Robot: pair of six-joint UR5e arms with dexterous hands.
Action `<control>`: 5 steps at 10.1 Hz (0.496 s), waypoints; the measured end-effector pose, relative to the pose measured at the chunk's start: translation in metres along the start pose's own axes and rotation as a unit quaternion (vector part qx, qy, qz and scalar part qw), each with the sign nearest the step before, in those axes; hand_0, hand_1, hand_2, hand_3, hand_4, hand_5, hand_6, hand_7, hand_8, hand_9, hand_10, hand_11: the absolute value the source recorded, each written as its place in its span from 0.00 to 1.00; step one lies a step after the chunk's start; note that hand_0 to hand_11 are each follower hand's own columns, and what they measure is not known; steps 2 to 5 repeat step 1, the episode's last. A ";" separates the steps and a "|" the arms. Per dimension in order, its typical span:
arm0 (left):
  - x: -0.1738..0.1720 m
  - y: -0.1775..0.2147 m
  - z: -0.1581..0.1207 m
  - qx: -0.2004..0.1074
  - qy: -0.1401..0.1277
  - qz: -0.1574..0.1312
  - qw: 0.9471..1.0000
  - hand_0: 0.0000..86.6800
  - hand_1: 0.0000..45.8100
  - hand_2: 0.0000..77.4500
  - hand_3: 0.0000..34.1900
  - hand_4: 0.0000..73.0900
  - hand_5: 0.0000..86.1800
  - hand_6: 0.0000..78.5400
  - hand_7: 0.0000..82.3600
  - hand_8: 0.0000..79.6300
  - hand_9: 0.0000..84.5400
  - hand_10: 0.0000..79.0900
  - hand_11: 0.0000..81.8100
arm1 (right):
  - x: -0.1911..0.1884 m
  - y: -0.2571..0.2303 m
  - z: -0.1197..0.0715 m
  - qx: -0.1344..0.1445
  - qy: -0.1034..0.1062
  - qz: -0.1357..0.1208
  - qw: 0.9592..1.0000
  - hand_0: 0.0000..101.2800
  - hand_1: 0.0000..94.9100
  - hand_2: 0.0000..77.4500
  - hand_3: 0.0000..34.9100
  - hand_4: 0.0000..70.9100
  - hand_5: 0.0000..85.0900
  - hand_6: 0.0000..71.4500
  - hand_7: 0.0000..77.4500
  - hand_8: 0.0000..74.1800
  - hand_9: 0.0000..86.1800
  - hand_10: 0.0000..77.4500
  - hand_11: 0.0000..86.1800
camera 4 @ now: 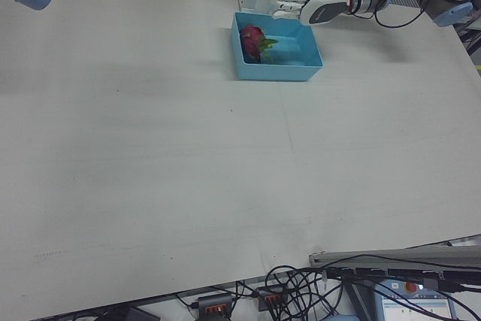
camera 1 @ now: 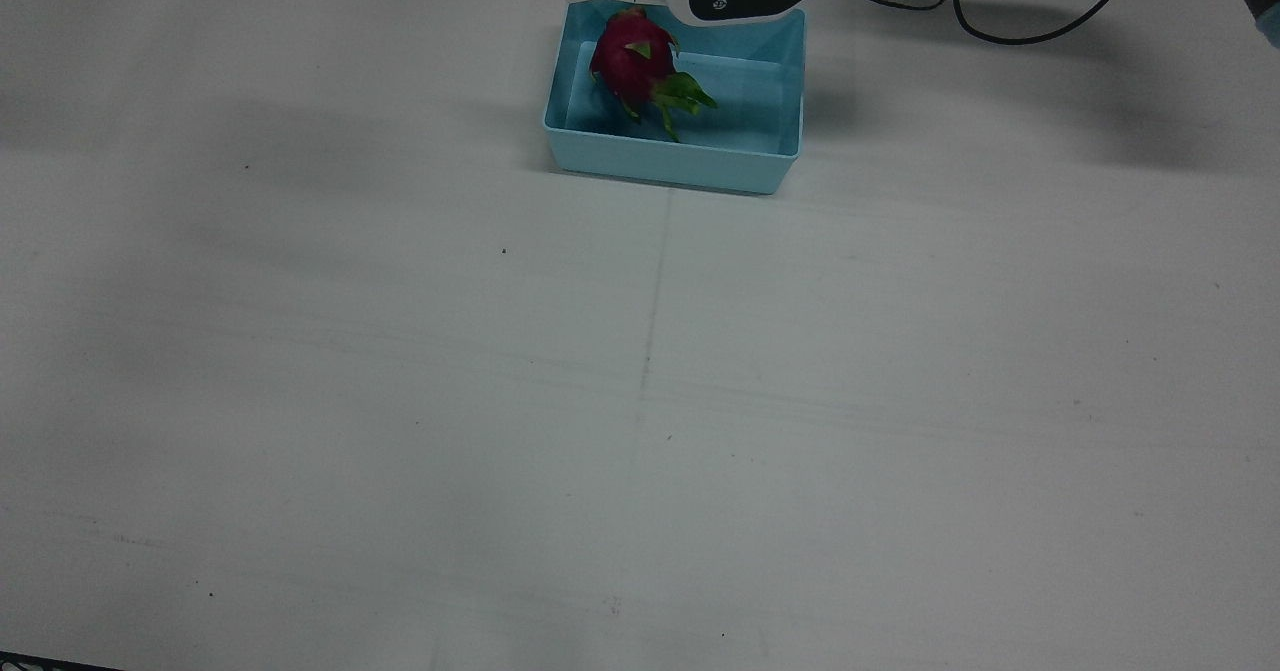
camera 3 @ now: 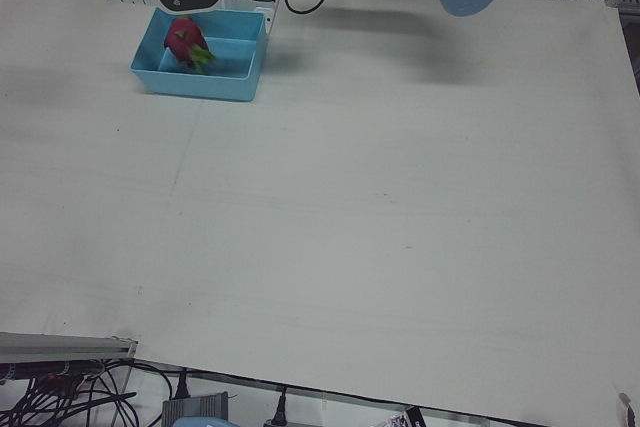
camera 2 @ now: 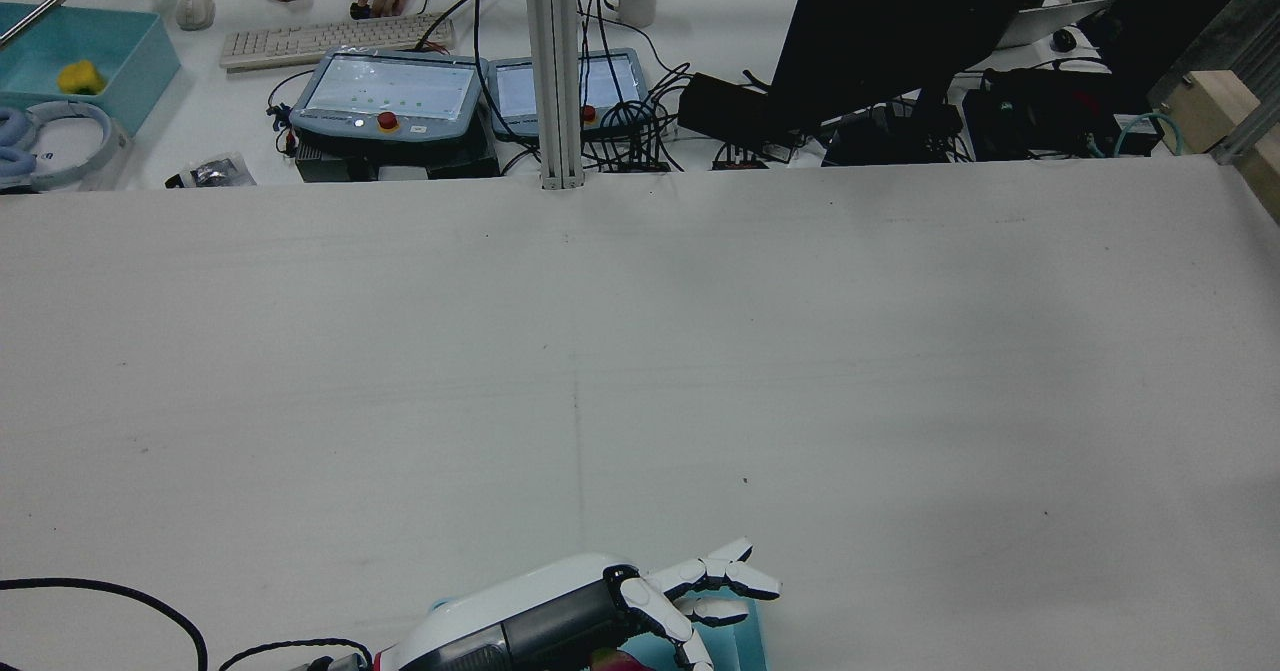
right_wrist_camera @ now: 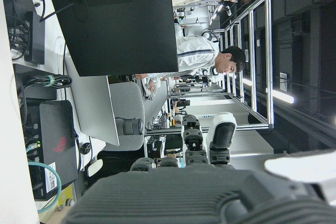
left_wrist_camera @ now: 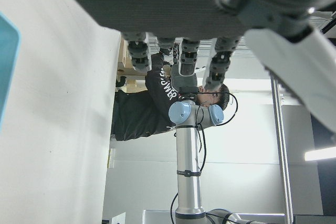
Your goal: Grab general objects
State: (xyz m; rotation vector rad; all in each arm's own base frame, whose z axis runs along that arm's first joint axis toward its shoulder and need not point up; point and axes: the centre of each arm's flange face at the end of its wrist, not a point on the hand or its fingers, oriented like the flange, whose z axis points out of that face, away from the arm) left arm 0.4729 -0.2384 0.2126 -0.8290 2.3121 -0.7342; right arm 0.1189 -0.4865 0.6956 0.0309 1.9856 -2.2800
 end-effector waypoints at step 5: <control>0.000 -0.001 0.000 0.001 -0.001 0.000 1.000 0.61 0.00 0.01 0.01 0.07 0.07 0.01 0.29 0.01 0.04 0.18 0.10 | 0.000 0.000 0.000 0.000 0.000 0.000 1.000 0.00 0.06 0.02 0.00 0.00 0.87 0.00 0.00 0.00 0.01 0.00 0.01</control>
